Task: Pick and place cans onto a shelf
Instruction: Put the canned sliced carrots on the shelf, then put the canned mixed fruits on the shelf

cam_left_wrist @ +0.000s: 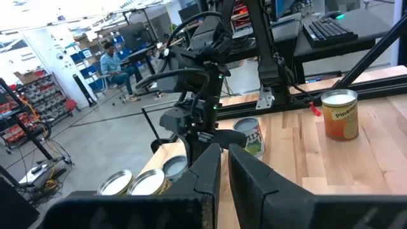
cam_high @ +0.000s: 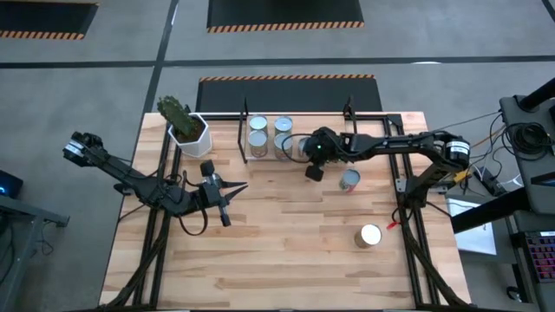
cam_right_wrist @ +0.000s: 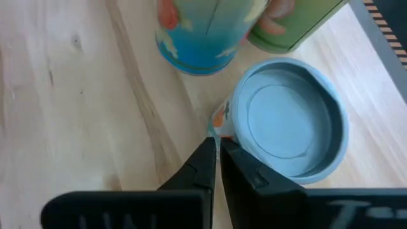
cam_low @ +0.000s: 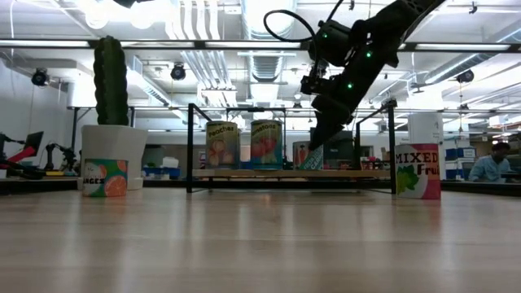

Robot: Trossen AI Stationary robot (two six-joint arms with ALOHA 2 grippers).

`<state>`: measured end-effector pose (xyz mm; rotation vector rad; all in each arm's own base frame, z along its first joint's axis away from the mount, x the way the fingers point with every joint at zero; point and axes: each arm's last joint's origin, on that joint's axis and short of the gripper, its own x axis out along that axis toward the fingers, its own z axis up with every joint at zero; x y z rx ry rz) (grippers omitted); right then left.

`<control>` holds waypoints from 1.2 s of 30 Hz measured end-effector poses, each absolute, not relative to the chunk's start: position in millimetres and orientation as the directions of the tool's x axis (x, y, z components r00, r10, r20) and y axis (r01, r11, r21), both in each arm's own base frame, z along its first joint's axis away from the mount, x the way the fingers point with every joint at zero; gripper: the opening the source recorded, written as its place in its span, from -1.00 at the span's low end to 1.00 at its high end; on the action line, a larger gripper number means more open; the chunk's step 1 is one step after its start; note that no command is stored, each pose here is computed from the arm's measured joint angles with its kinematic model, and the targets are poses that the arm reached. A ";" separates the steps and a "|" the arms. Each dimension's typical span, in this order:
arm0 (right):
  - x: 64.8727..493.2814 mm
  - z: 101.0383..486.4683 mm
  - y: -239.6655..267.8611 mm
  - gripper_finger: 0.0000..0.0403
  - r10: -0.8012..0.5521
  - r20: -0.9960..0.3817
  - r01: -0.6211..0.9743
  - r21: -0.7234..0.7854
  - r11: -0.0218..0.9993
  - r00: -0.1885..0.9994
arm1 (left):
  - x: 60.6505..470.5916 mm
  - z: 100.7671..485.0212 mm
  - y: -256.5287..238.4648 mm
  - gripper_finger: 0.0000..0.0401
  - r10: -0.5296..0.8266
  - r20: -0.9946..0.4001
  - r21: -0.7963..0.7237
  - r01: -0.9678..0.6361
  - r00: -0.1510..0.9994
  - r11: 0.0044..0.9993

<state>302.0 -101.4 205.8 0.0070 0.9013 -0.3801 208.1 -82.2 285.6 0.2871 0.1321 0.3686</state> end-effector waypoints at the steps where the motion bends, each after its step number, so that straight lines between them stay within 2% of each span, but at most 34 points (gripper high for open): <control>1: 302.1 206.0 -101.5 -0.94 -0.319 -0.765 0.326 -0.152 0.933 0.559 | 208.1 285.6 -82.3 -0.93 0.373 -0.075 0.300 -0.335 0.925 0.893; 8: 300.1 211.2 -98.5 -0.94 -0.316 -0.760 0.324 -0.146 0.935 0.568 | 208.1 285.6 -82.3 -0.93 0.372 -0.075 0.300 -0.335 0.925 0.893; 13: 288.9 243.1 -78.8 -0.94 -0.284 -0.758 0.326 -0.099 0.940 0.588 | 208.1 285.6 -82.3 -0.93 0.372 -0.075 0.300 -0.335 0.925 0.893; 20: 251.8 271.4 -38.1 -0.94 -0.216 -0.756 0.304 -0.024 0.953 0.618 | 208.1 285.6 -82.2 -0.93 0.372 -0.075 0.294 -0.336 0.925 0.895; 25: 222.2 265.8 -15.7 -0.94 -0.175 -0.758 0.316 0.044 0.948 0.629 | 208.1 285.6 -82.3 -0.93 0.373 -0.075 0.282 -0.339 0.925 0.898; 30: 194.0 249.8 -8.4 -0.94 -0.225 -0.801 0.413 0.031 0.910 0.555 | 208.1 285.6 -82.2 -0.93 0.373 -0.075 0.275 -0.340 0.925 0.899; 36: 177.0 249.3 -9.0 -0.94 -0.249 -0.830 0.497 0.039 0.867 0.499 | 208.1 285.6 -82.3 -0.93 0.372 -0.075 0.275 -0.340 0.925 0.899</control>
